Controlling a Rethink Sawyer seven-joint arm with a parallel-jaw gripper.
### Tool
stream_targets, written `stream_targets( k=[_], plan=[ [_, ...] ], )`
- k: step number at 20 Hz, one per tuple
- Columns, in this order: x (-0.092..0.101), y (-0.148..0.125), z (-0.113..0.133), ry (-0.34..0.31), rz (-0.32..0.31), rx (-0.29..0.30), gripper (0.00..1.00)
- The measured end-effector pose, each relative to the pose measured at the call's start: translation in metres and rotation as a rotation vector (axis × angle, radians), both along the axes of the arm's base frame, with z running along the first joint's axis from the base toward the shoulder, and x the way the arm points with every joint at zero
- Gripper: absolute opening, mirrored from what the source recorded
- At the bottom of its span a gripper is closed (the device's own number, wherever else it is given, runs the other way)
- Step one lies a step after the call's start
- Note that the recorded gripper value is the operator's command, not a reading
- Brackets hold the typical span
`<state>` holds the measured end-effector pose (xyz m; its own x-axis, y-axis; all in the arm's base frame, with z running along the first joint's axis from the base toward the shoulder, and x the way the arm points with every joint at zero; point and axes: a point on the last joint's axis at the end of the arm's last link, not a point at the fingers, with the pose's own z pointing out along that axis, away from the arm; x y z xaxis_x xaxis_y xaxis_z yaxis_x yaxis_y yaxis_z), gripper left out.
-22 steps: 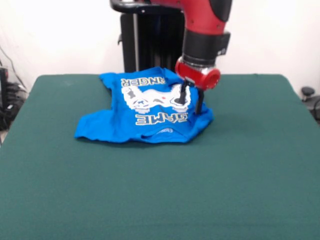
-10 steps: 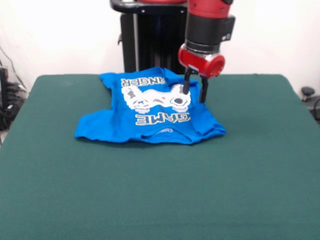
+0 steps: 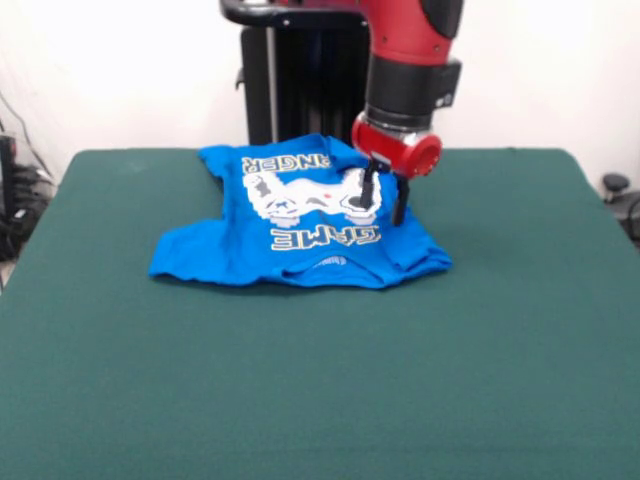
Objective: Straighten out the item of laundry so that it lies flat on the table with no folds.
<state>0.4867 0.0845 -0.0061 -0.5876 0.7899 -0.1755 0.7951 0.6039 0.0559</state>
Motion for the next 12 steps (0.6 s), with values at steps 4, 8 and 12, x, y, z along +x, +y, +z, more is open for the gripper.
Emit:
stream_targets(
  k=[4,8,12],
  plan=[
    [-0.012,-0.001,-0.026,-0.019,0.006,-0.010,1.00],
    [-0.017,-0.001,-0.037,-0.033,0.011,-0.015,1.00],
    [-0.017,0.000,-0.036,-0.035,0.011,-0.015,1.00]
  ],
)
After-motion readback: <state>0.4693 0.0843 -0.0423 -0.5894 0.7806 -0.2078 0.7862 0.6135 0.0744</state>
